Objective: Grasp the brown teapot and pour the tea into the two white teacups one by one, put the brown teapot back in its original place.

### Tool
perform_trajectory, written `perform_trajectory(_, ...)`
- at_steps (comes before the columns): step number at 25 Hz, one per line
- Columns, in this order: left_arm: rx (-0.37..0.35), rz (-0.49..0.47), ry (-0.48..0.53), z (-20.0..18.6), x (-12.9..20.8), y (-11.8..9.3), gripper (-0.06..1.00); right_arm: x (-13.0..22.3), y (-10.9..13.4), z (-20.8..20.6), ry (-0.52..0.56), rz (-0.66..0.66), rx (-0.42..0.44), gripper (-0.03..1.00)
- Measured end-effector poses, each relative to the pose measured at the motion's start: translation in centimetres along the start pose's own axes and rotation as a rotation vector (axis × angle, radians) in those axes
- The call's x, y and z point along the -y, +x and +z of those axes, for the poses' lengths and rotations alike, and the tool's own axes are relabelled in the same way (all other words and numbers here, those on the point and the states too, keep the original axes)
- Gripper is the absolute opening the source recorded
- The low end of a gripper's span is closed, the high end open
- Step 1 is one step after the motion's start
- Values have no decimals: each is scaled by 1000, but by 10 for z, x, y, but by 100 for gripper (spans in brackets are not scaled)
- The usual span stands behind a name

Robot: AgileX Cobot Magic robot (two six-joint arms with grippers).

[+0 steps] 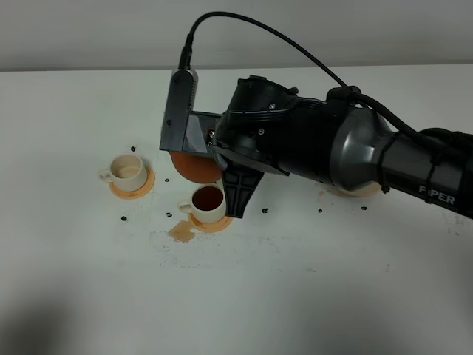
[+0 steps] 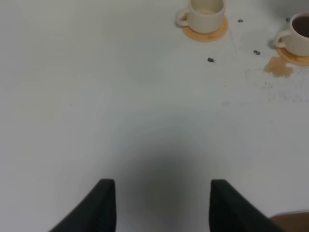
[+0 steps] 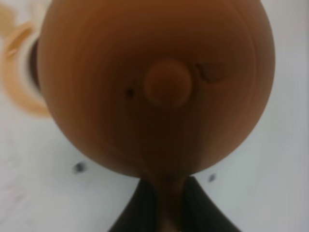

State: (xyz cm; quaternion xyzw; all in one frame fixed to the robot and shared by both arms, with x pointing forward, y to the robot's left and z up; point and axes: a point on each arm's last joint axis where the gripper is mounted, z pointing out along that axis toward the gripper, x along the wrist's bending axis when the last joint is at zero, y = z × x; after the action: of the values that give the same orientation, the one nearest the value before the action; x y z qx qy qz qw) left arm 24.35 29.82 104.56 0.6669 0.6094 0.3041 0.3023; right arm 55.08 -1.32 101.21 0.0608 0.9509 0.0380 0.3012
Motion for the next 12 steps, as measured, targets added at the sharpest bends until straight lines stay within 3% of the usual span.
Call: perform_trajectory(12, 0, 0, 0, 0, 0, 0, 46, -33, -14, 52, -9, -182, 91, 12)
